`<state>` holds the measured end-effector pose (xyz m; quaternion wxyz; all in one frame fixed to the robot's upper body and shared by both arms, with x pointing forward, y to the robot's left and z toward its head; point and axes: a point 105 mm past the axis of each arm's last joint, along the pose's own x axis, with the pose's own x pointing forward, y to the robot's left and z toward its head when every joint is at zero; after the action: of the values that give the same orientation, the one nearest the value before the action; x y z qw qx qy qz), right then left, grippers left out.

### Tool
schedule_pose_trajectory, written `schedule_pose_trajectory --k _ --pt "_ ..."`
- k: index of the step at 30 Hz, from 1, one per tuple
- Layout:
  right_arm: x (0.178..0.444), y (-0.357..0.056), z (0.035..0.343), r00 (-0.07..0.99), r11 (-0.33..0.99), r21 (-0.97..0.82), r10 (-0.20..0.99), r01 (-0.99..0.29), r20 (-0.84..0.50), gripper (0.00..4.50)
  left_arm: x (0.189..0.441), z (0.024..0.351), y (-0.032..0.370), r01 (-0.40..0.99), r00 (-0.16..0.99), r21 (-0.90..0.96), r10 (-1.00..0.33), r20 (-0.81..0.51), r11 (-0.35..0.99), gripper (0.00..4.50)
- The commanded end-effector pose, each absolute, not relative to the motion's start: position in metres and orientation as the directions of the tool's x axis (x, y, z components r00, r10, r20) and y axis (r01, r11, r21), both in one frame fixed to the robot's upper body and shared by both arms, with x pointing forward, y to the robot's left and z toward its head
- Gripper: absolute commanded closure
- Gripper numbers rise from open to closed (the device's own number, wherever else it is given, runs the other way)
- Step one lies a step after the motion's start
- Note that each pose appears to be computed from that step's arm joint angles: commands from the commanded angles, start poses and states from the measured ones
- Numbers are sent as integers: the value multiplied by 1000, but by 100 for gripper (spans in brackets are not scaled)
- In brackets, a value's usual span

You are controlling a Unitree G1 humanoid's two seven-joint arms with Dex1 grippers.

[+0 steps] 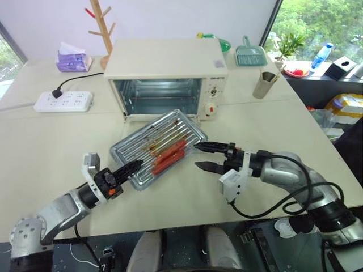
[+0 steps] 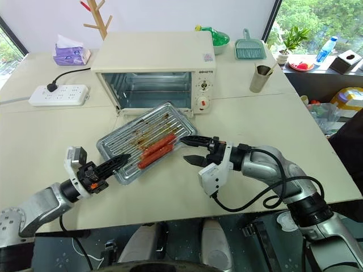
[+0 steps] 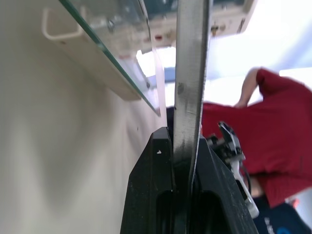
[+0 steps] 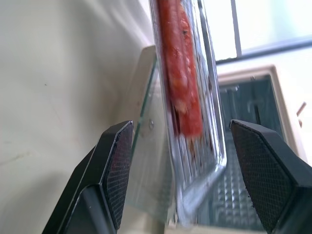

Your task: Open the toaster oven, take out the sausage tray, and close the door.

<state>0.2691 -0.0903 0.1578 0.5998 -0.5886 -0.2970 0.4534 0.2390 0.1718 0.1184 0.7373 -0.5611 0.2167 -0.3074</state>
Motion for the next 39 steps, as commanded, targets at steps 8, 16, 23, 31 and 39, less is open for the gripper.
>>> schedule_pose_trajectory --k 8,16,23,31,39 --pt "295 -139 159 608 92 -938 782 -334 -140 133 211 136 218 203 921 -953 -374 109 223 450" --pt "325 -152 141 693 287 -827 703 -483 -160 133 184 139 273 128 992 -956 -43 121 263 450" --pt "344 -151 123 716 397 -721 670 -568 -196 260 173 139 312 101 983 -956 123 139 276 450" --pt "350 -135 94 700 403 -666 665 -628 -258 408 175 142 329 89 977 -950 161 142 301 450" --pt "354 -104 94 673 396 -663 706 -635 -223 408 179 147 335 86 977 -944 158 143 319 450"
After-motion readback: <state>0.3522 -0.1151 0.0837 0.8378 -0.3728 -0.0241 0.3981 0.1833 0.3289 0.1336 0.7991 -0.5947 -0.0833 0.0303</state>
